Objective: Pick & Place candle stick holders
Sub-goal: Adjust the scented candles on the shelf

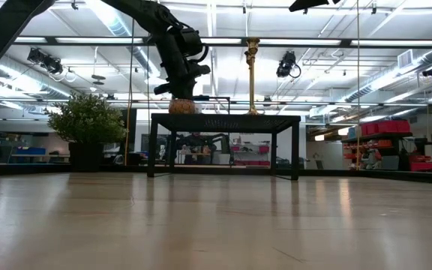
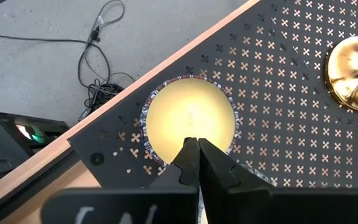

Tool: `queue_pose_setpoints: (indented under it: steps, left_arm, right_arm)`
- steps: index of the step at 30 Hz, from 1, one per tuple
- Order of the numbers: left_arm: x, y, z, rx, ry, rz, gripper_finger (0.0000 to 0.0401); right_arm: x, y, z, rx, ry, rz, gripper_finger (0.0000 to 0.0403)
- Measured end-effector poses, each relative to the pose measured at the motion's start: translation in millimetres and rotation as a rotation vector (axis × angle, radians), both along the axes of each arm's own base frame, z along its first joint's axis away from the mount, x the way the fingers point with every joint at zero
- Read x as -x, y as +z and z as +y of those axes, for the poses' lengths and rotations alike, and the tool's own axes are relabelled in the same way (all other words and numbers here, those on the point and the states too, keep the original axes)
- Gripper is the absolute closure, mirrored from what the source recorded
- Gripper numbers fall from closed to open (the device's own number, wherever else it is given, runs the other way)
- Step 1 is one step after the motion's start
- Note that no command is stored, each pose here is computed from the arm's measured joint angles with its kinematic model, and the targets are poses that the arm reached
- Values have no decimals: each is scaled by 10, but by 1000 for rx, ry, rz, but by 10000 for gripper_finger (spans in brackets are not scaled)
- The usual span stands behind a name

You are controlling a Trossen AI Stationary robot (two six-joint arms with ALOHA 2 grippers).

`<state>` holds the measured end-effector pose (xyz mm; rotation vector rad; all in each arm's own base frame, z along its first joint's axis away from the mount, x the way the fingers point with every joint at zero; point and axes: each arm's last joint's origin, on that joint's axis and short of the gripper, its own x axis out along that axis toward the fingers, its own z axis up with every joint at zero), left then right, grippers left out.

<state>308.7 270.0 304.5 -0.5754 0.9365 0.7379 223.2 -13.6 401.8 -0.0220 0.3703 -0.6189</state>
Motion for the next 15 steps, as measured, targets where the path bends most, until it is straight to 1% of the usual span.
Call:
queue_pose_setpoints:
  steps: [8,15]
  left_arm:
    - [0,4,9,-12,-11,1,401]
    - [-25,-46,-9,5,-23,23,401]
  right_arm:
    - [1,1,0,-2,-1,-2,66]
    - [0,1,0,-2,-1,-2,66]
